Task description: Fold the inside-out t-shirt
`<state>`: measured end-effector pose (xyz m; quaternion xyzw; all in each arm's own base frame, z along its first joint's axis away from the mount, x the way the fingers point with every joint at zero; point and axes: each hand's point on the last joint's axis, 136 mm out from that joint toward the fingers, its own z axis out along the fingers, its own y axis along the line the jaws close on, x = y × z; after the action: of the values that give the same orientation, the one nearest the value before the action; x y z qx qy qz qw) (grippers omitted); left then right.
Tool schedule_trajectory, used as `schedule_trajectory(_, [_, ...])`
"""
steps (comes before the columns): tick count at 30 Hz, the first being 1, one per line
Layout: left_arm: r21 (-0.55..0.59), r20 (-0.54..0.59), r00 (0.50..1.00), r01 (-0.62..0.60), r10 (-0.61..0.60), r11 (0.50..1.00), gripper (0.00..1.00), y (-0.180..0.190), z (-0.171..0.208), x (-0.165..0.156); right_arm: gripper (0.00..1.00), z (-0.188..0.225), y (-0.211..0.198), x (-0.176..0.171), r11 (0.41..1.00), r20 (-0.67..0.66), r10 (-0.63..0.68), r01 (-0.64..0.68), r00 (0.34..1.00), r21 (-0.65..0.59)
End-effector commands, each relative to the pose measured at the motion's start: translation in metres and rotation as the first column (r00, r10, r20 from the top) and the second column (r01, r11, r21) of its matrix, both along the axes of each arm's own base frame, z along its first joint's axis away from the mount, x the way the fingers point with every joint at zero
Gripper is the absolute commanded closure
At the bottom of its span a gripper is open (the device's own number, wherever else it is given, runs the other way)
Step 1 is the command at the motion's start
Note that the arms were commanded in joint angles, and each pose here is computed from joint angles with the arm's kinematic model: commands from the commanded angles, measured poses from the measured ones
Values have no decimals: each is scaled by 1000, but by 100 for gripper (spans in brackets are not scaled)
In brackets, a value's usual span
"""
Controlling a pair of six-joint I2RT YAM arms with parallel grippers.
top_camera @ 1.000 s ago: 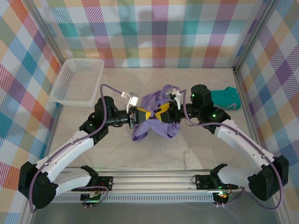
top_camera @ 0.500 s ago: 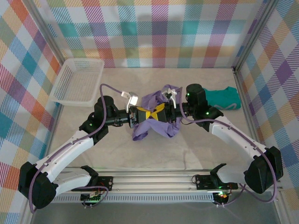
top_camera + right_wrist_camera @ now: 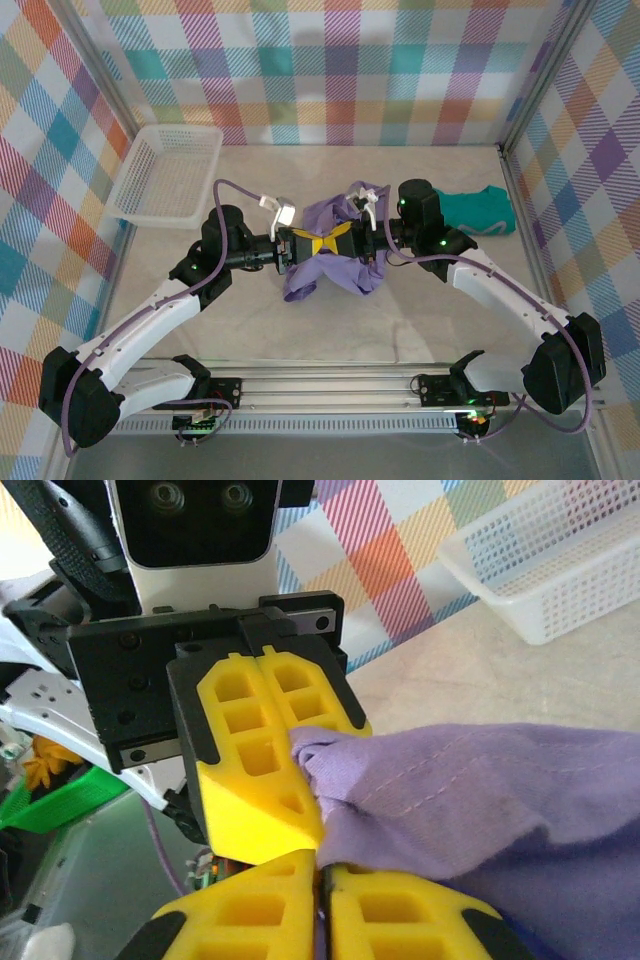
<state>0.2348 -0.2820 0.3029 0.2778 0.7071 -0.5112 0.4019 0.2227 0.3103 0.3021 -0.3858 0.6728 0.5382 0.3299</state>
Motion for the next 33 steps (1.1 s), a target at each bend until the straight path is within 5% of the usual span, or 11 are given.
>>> schedule_trajectory(1, [-25, 50, 998, 24, -23, 999, 100, 0, 20, -4, 100, 0, 2, 4, 1000, 4, -25, 25, 1000, 4])
schedule_trajectory(5, [-18, 43, 999, 16, -15, 1000, 100, 0, 16, -3, 100, 2, -1, 7, 998, 5, -57, 57, 998, 0])
schedule_trajectory(20, [36, 37, 999, -29, 28, 999, 66, 8, -2, -3, 100, 22, -13, 1, 999, -37, -42, 42, 998, 18])
schedule_trajectory(33, [177, -4, 998, -60, 62, 982, 53, 0, -40, 16, 100, 31, -23, -3, 991, -41, -63, 58, 997, -120])
